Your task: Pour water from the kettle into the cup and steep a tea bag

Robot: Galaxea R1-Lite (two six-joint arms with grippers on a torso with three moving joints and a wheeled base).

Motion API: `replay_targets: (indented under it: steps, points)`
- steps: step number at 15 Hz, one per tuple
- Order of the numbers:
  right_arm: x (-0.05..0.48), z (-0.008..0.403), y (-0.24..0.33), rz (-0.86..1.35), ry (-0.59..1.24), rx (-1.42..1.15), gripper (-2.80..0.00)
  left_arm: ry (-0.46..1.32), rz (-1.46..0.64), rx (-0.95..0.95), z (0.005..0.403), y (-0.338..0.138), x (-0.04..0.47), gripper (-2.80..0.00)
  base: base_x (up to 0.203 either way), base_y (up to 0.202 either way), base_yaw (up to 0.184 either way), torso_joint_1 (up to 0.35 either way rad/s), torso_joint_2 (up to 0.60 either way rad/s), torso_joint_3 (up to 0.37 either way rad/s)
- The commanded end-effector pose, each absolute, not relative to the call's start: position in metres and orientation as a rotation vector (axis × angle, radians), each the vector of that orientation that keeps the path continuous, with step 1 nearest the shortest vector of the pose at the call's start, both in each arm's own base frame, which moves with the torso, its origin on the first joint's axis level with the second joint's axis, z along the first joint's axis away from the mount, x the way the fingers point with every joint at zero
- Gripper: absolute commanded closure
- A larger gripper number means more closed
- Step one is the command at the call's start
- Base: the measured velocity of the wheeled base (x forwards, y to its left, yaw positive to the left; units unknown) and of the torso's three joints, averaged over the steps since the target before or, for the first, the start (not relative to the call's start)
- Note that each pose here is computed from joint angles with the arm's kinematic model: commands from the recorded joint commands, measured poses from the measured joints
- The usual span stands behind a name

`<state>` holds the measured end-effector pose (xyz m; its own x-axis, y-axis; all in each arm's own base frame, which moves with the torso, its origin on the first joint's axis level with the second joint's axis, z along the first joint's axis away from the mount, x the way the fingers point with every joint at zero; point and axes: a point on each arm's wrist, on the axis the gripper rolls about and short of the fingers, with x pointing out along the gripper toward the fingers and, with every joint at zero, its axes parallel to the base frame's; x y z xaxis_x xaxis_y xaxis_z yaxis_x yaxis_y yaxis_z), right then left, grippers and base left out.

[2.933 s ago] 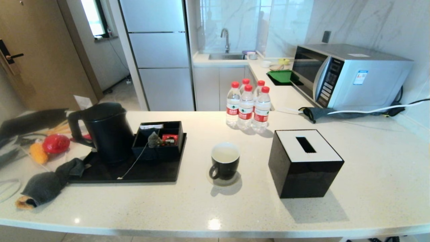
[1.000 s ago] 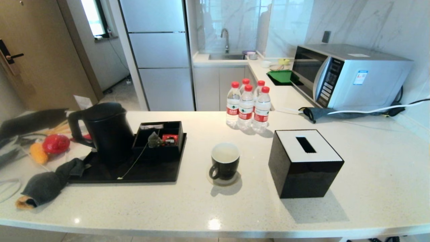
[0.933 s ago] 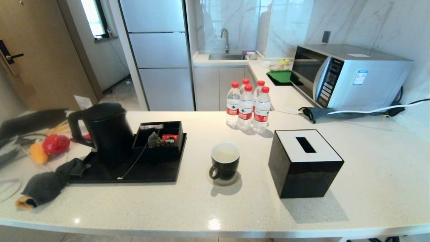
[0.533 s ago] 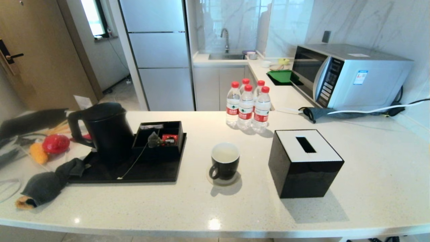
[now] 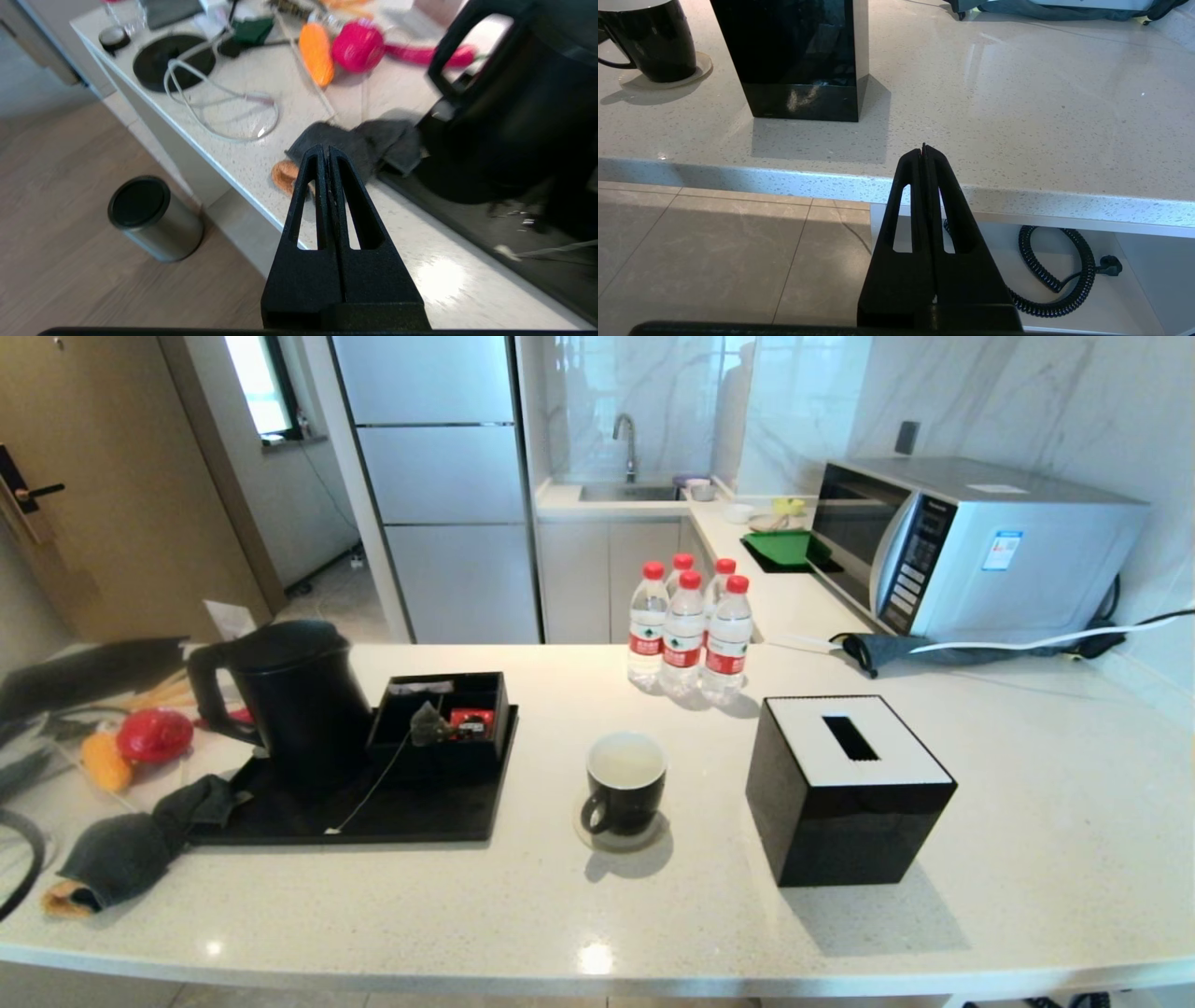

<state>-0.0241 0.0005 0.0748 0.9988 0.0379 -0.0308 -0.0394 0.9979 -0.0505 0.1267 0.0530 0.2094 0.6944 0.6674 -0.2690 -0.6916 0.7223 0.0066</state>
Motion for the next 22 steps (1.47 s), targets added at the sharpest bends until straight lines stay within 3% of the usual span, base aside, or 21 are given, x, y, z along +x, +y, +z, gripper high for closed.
replay_targets:
  steps: [1,2,3,15,22]
  points:
    - [-0.024,0.075,0.001,0.039,0.031,-0.052,0.0,0.375,0.786,-0.097,0.173,0.068,0.155,0.0,0.0,0.0,0.0,0.0,0.0,0.0]
    - [-0.024,0.075,0.001,0.039,0.031,-0.052,0.0,0.381,0.777,-0.099,0.162,0.071,0.162,0.0,0.0,0.0,0.0,0.0,0.0,0.0]
    - [-0.024,0.075,0.001,0.039,0.031,-0.052,0.0,0.371,0.755,-0.105,0.154,0.073,0.168,-2.8,0.0,0.0,0.0,0.0,0.0,0.0]
    - [-0.024,0.075,0.001,0.039,0.031,-0.052,0.0,0.245,0.517,-0.059,0.095,0.119,0.235,-2.8,0.0,0.0,0.0,0.0,0.0,0.0]
    - [-0.024,0.075,0.001,0.039,0.031,-0.052,0.0,0.067,0.427,0.038,0.094,0.17,0.281,-2.8,0.0,0.0,0.0,0.0,0.0,0.0]
